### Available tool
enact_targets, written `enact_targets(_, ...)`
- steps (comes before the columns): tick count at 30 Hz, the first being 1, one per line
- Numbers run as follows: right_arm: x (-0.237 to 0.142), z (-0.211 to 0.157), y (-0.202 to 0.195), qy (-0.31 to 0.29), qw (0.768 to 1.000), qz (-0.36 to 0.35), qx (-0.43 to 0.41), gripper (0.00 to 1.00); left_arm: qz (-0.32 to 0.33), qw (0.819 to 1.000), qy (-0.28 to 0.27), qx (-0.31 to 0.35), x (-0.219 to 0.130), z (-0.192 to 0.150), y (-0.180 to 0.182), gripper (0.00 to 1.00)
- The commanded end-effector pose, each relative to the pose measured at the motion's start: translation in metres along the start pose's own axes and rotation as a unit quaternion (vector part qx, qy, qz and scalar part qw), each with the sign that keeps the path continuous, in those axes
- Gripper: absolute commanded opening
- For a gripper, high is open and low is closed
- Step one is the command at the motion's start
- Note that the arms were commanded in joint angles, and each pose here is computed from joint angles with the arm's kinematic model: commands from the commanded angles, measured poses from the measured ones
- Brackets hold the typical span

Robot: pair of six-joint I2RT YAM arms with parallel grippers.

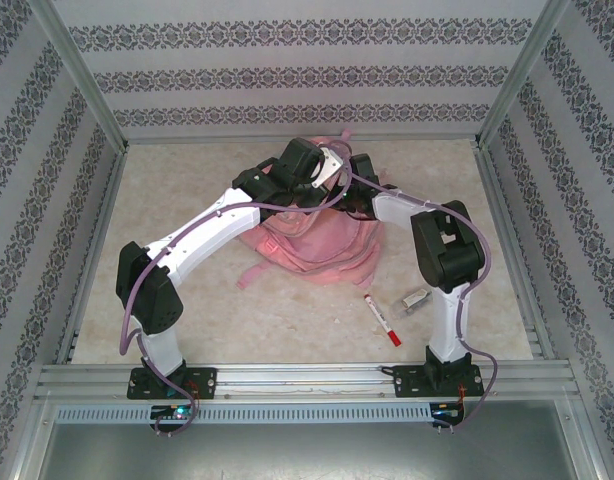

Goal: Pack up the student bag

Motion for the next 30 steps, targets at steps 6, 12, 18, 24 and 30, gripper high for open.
enact_targets(6,-0.075,0.011,0.026,-0.059,0.998,-0.012,0.012,0.33,-0.035,0.996,-0.080,-0.027,-0.026,0.029,-0.011,0.25)
enact_targets(12,-0.111,-0.068,0.008,-0.015,0.992,-0.055,0.114,0.29,-0.034,0.997,-0.053,-0.036,-0.027,0.016,-0.006,0.27)
enact_targets(18,-0.161,-0.104,0.005,0.041,0.988,-0.114,0.099,0.30,-0.004,0.993,-0.023,-0.112,-0.031,0.000,0.023,0.58)
enact_targets(24,-0.199,-0.112,0.009,0.115,0.976,-0.177,0.053,0.38,0.031,0.951,0.099,-0.292,-0.016,-0.050,0.086,0.78)
enact_targets(30,-0.232,-0.093,0.021,0.096,0.957,-0.264,-0.068,0.48,0.037,0.918,0.133,-0.372,0.018,-0.099,0.120,0.76)
Point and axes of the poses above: each hand's point on the last joint's axis, 136 mm out from that joint toward the fingers, its own x axis out along the fingers, its own y axis along the line the jaws close on, z = x × y, the point moved 8 cm from there along -x, back along the fingers, and after that the axes turned 13 degrees about -x, right-handed, at the moved point
